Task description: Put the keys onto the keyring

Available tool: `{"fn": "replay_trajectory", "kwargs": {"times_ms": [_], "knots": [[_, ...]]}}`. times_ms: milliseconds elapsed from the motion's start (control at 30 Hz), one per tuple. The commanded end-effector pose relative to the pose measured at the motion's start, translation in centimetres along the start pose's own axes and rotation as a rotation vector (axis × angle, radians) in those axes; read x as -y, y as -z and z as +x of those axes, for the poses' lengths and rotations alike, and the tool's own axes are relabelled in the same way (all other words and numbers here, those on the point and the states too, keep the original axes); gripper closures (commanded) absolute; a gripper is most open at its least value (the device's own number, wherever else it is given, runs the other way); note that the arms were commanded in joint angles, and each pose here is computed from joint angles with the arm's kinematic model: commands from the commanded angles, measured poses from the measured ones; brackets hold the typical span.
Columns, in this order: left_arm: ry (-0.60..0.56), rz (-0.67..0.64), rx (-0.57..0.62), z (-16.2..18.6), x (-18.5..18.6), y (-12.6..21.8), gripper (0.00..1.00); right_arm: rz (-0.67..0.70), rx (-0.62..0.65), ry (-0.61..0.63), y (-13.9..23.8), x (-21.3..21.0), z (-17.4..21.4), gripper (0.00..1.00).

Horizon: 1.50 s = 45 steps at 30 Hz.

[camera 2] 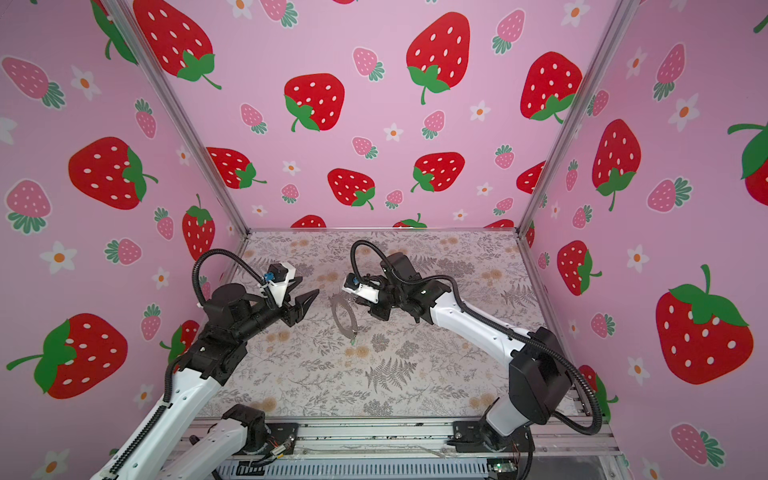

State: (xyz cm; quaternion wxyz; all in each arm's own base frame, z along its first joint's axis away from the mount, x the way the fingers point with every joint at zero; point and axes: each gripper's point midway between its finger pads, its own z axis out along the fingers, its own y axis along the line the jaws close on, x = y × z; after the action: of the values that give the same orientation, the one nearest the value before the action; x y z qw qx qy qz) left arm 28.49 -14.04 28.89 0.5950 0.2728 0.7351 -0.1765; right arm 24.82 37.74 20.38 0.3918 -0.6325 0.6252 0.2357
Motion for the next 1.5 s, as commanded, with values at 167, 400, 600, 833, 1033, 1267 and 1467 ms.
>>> {"fn": "replay_trajectory", "kwargs": {"times_ms": [167, 400, 600, 833, 1033, 1267, 1467], "knots": [[0.095, 0.016, -0.049, 3.1, 0.5, -0.3, 0.36, 0.005, -0.093, -0.086, -1.4, 0.6, 7.5, 1.0], [0.103, 0.017, -0.081, 4.3, 0.2, -1.4, 0.36, 0.06, -0.284, -0.079, -0.6, 1.9, 13.9, 1.0], [0.113, 0.052, -0.132, 5.3, 0.0, -3.5, 0.36, 0.069, -0.514, -0.018, -0.7, 2.0, 19.7, 1.0], [0.101, 0.09, -0.178, 5.6, -0.4, -5.7, 0.35, 0.051, -0.699, -0.044, -0.7, 1.6, 24.2, 1.0], [0.11, 0.096, -0.203, 6.7, -0.4, -6.1, 0.35, 0.066, -0.701, -0.045, -1.0, 1.7, 24.7, 1.0], [0.127, 0.077, -0.216, 7.5, -0.5, -5.9, 0.33, 0.093, -0.725, -0.014, -0.4, 2.3, 25.0, 0.69], [0.135, -0.103, -0.201, 7.1, -3.5, -4.3, 0.28, 0.295, -0.55, -0.011, 2.8, 5.5, 20.2, 0.01]]}}
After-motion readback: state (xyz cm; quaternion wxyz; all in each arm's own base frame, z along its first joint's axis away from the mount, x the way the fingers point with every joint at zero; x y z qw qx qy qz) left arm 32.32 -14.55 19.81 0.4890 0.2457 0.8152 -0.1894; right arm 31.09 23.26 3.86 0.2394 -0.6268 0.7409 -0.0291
